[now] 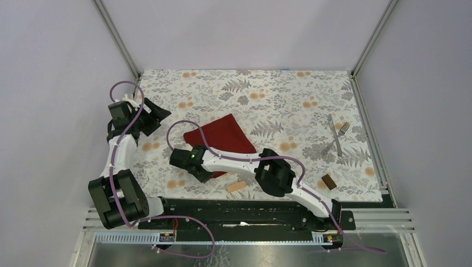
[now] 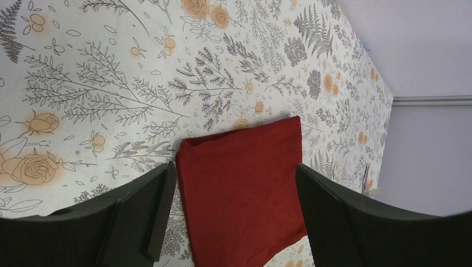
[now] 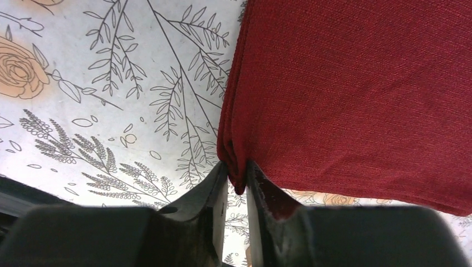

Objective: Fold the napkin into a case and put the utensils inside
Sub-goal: Pick up the lower triangle-folded napkin from the center of the board.

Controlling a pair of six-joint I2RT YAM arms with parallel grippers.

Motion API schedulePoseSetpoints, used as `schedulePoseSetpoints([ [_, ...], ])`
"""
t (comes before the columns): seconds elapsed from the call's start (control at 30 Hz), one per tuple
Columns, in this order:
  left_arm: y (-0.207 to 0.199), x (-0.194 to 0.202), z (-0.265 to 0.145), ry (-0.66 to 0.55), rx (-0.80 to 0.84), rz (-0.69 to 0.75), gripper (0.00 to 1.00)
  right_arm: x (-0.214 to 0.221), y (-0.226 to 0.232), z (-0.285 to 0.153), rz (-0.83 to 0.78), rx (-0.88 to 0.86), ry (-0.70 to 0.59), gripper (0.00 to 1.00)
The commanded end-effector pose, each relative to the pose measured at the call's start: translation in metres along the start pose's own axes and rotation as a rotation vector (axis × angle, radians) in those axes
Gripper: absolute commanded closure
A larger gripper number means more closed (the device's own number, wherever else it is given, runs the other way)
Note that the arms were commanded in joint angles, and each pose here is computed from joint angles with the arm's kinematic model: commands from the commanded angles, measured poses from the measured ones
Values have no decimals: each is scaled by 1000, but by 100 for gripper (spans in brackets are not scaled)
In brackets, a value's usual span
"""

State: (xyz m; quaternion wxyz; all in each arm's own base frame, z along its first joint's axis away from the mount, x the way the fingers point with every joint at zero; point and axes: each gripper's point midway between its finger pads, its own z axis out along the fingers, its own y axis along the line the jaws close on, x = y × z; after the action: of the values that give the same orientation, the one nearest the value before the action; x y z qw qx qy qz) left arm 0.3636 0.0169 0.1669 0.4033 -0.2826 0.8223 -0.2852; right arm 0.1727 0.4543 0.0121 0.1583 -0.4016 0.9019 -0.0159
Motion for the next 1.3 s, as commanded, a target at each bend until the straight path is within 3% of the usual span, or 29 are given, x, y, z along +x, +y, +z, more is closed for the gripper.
schedulePoseSetpoints([
  [0.0,-7,-10,-2,-41,34,23,16,14,-19,24,-24,119,45,80],
  [0.2,2,-3,4,-16,18,-6,16,-30,-8,-26,71,-67,-188,100],
  [0.43,41,37,18,82,-111,-234,16,-48,-24,-66,278,-344,-395,100],
  [0.6,46,77,27,184,-31,-336,5,-49,-35,-83,337,-419,-450,100],
  [0.8,49,109,37,245,48,-446,4,-46,-46,-93,388,-437,-491,100],
  [1.03,60,127,50,256,16,-472,13,-41,-54,-100,408,-444,-518,100],
  [1.27,62,129,65,247,-10,-461,35,-32,-52,-98,417,-479,-512,100],
])
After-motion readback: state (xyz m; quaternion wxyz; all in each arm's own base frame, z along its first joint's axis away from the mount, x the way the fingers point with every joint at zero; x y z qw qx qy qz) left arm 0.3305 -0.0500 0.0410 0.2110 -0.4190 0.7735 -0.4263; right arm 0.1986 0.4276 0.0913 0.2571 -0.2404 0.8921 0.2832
